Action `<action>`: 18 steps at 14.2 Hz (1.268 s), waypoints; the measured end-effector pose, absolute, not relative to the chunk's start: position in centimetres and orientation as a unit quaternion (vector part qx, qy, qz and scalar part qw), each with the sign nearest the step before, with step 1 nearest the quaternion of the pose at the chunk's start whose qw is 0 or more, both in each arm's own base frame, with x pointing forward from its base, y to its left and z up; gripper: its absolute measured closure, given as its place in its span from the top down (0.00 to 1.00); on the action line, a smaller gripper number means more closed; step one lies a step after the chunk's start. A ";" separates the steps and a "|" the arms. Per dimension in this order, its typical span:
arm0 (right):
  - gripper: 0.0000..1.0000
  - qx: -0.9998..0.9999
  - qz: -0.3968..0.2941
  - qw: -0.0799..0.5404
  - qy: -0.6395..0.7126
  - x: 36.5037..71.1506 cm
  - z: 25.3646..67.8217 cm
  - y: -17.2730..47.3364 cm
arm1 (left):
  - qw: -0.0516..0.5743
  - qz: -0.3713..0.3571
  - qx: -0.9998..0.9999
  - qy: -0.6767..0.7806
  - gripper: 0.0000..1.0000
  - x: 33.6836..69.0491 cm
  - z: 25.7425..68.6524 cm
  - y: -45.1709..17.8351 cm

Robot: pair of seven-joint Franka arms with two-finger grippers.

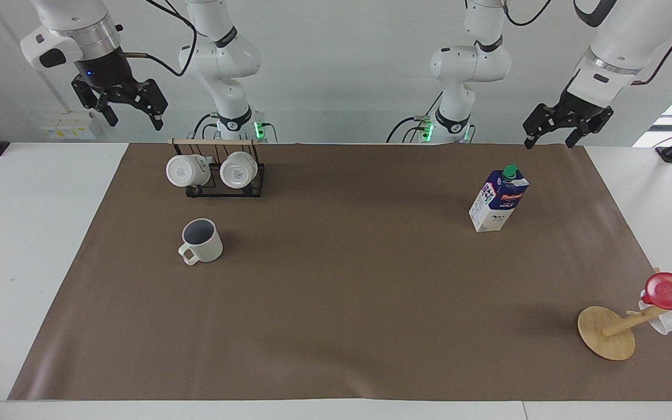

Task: Place cup and milk on table

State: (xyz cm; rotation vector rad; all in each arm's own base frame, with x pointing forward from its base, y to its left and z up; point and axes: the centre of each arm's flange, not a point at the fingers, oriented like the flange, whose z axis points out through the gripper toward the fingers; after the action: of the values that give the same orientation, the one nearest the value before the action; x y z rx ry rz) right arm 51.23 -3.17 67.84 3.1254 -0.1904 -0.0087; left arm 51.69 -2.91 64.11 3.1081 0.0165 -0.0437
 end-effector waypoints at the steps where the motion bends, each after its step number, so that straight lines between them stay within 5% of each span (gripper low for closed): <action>1: 1.00 0.998 -0.003 0.005 -0.061 51.2 67.8 -3.2 | 0.017 -0.014 1.000 0.005 1.00 51.7 64.1 -2.9; 18: 1.00 0.998 -0.007 0.006 -0.062 51.2 67.5 -3.3 | 0.017 -0.014 1.000 0.006 1.00 51.7 64.1 -2.9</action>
State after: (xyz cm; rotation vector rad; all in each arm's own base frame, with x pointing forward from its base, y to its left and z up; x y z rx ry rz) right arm 51.23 -3.30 67.49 3.1236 -0.1936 -0.0207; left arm 51.68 -2.87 64.12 3.1080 0.0176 -0.0434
